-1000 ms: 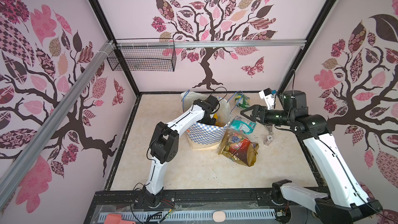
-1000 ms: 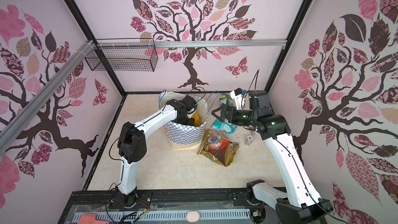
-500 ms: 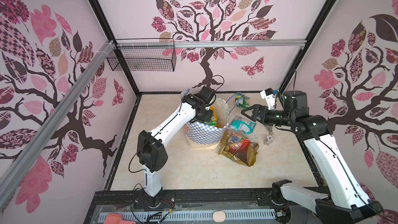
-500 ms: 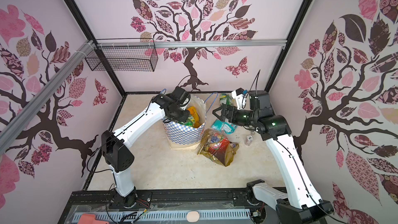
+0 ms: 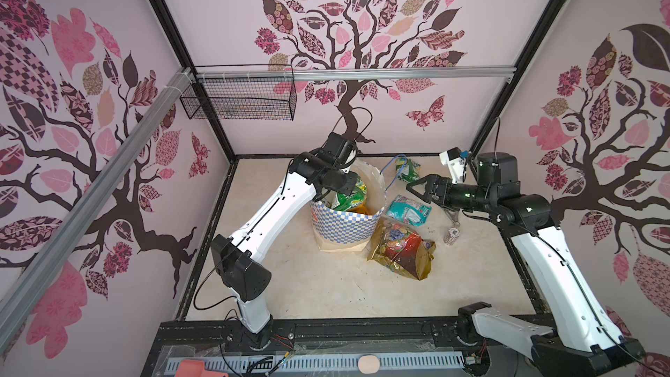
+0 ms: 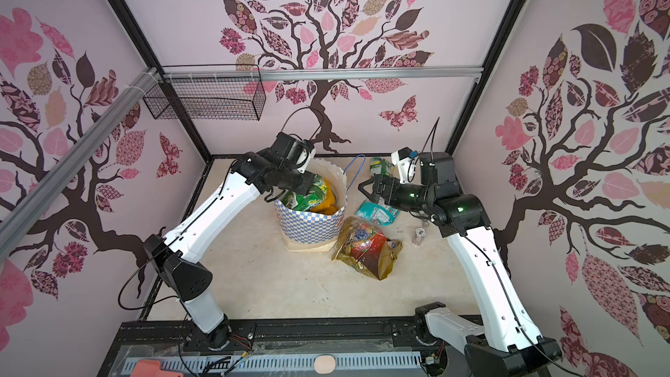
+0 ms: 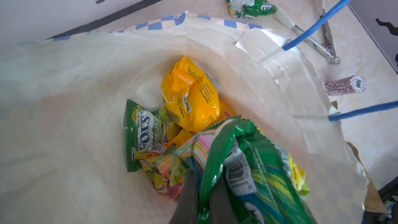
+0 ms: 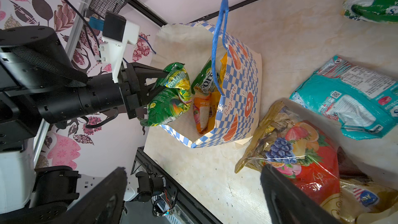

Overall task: Take the snacks out of the paper bag
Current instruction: Pick up the snack from the paper bag, then place the snack at the middle-left of the table.

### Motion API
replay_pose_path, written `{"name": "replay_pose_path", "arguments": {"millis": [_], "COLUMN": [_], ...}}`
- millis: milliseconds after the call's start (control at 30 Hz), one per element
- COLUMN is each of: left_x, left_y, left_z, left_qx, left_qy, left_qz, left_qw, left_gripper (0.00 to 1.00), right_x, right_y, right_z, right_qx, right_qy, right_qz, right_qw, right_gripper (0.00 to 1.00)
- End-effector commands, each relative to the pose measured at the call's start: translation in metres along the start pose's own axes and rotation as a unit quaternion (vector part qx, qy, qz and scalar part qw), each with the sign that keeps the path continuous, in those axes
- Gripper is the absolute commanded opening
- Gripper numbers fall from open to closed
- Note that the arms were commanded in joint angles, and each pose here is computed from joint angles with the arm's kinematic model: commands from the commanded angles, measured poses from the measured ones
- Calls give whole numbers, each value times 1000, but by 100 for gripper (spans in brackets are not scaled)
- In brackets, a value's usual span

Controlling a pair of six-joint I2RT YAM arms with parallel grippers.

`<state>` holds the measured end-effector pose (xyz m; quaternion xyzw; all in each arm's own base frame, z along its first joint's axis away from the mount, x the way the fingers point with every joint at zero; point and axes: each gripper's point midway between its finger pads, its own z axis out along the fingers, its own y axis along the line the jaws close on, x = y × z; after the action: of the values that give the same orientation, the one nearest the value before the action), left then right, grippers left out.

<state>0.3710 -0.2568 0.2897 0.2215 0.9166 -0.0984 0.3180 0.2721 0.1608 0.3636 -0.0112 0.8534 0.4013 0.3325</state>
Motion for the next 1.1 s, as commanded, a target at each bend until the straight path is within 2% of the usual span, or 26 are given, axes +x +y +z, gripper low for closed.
{"name": "replay_pose_path", "arguments": {"millis": [0, 300, 400, 633, 767, 900, 1000, 1067], "left_x": [-38, -51, -39, 20, 58, 86, 103, 113], "left_y": [-15, -40, -42, -2, 35, 76, 105, 118], "left_z": [-55, -147, -176, -226, -235, -227, -202, -179], "left_qx": [46, 39, 27, -11, -77, -172, -210, -197], "left_qy": [-93, -205, -229, -271, -281, -255, -208, -180], "left_qz": [7, 92, 114, 82, 52, 9, -37, -77], "left_qw": [995, 974, 966, 959, 955, 952, 955, 960], "left_gripper": [0, 0, 0, 0, 0, 0, 0, 0], "right_x": [-4, -10, -9, -5, -5, -6, -6, -5], "right_y": [8, 23, 24, 23, 23, 23, 22, 21], "right_z": [-8, -14, -12, -6, -4, -1, 1, 2], "right_qx": [-8, -45, -51, -67, -73, -76, -76, -77], "right_qy": [-20, -45, -40, -37, -37, -36, -33, -32], "right_qz": [-12, -10, -9, 0, 2, 2, 3, 4], "right_qw": [1000, 998, 998, 997, 997, 996, 997, 997], "right_gripper": [100, 100, 100, 100, 100, 100, 100, 100]}}
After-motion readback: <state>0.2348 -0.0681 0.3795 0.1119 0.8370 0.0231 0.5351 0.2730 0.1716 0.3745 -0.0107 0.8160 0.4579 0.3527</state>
